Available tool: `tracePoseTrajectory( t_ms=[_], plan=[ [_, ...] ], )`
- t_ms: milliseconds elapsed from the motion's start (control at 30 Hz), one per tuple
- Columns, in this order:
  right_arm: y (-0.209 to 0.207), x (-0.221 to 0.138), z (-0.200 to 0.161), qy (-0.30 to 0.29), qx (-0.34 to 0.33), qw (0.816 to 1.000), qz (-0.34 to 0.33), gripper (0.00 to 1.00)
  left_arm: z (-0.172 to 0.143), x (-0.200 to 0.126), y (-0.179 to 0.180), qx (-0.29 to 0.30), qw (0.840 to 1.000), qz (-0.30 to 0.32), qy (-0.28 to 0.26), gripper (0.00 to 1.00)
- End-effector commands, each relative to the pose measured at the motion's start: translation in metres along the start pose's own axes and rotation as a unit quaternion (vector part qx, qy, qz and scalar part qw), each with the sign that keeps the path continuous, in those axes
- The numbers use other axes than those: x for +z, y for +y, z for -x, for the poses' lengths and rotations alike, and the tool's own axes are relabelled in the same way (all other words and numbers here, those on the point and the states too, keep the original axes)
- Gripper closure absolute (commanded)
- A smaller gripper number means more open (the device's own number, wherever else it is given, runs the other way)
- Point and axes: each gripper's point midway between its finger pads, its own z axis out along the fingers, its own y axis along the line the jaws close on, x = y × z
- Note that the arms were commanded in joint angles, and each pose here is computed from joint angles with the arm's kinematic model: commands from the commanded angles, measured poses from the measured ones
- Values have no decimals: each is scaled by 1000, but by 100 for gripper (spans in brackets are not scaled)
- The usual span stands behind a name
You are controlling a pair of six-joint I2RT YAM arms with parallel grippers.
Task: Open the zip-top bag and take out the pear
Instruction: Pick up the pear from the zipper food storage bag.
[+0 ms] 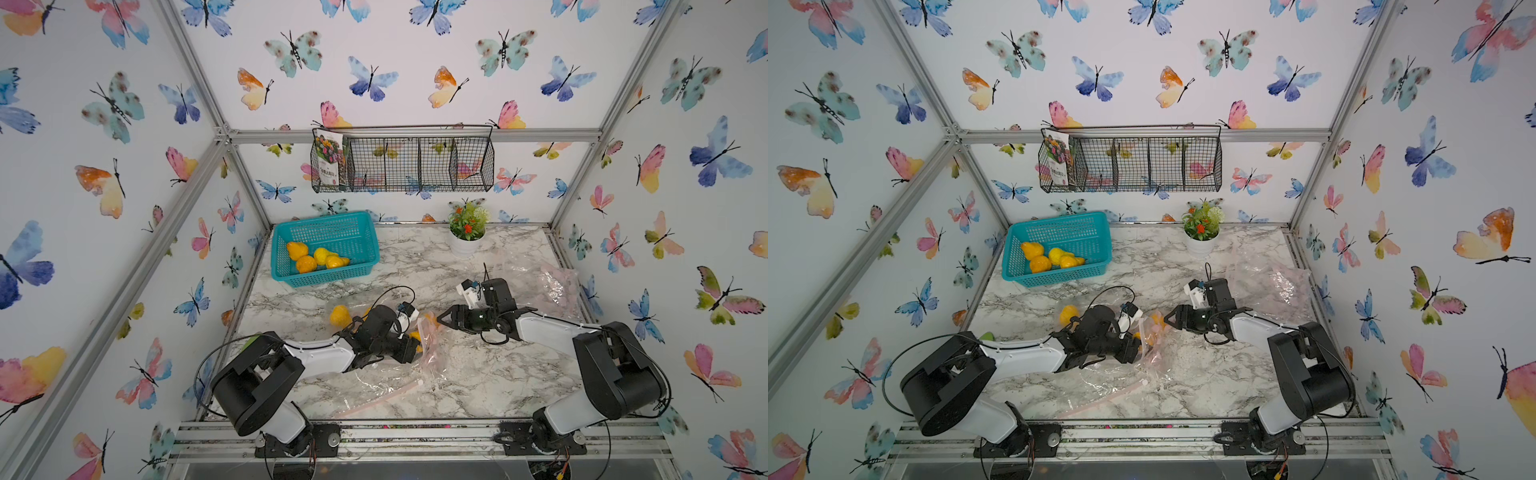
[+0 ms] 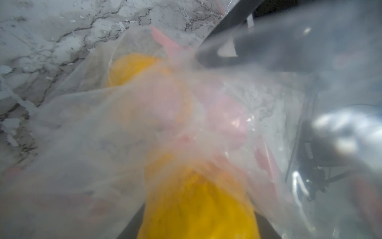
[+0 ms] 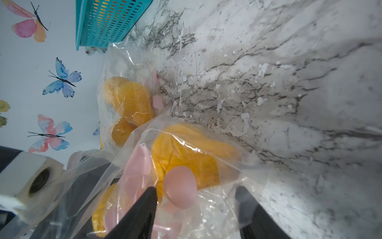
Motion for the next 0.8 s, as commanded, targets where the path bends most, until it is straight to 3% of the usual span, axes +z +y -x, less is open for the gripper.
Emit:
tracePoseTrajectory(
  t_ms=[0,67,233,467,767],
  plan=[
    [-3,8,2,-1,28,1000,13,39,7,2,-18,9,999,-52,-7,72],
    [-17,11,3,-4,42,999,-16,49,7,3,-18,8,999,-53,-7,71],
    [-34,5,18,-36,53,996,-65,96,8,1,-11,10,999,-29,-10,70],
    [-58,-38,51,-102,56,984,-133,97,13,-6,12,0,999,39,-17,64],
    [-98,-96,69,-158,60,959,-227,97,18,-18,15,-4,998,48,-30,61]
  ],
)
